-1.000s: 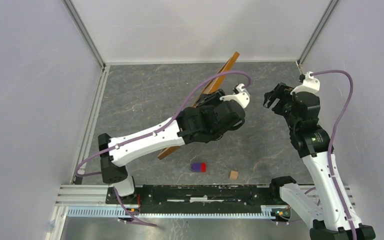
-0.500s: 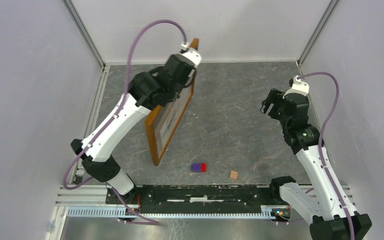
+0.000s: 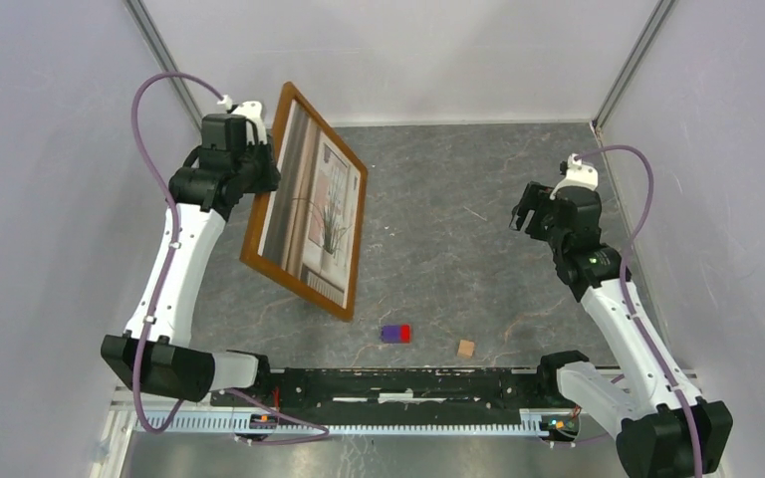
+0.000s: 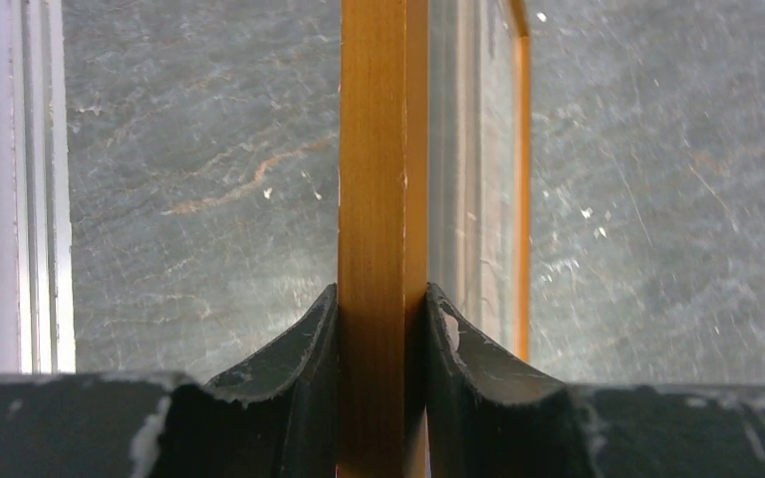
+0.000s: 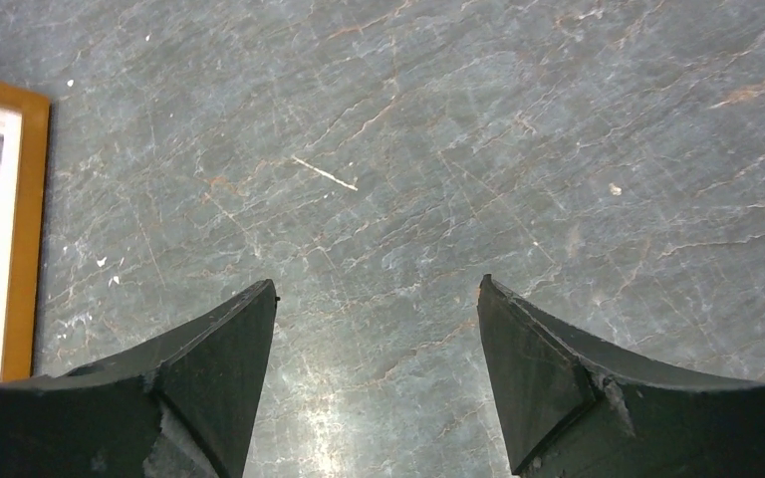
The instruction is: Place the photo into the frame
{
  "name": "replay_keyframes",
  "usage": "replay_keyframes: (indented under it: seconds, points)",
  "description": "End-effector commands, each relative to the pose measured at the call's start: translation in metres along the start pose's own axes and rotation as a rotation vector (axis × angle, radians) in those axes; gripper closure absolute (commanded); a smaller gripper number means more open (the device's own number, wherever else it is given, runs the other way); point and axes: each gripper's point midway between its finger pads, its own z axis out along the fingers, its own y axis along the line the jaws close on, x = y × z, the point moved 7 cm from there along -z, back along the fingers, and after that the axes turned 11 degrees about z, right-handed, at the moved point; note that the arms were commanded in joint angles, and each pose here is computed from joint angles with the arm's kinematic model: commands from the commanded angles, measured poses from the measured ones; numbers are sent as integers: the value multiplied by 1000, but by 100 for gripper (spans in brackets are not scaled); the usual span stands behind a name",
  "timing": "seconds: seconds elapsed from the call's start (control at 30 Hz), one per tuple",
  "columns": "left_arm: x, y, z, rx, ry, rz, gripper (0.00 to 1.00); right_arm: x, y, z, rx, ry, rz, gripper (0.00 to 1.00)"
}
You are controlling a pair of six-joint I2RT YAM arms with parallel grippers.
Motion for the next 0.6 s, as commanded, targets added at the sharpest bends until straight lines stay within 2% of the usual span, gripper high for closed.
replay_keyframes:
  seconds: [0.0, 0.17, 0.3, 0.43, 0.57]
  points:
    - [0, 31, 39, -99, -89, -60, 98, 6, 4, 8, -62, 1, -16, 21]
    - [22, 69, 80, -92, -18, -203, 98, 18, 1, 13, -78, 44, -63, 21]
    - [39, 86, 97, -135, 7, -222, 98, 21, 1, 13, -126, 56, -141, 19]
    - [65, 98, 119, -162, 130, -209, 98, 29, 7, 14, -241, 75, -205, 17]
    - [90, 115, 140, -189, 175, -245, 98, 38, 10, 16, -303, 105, -229, 16]
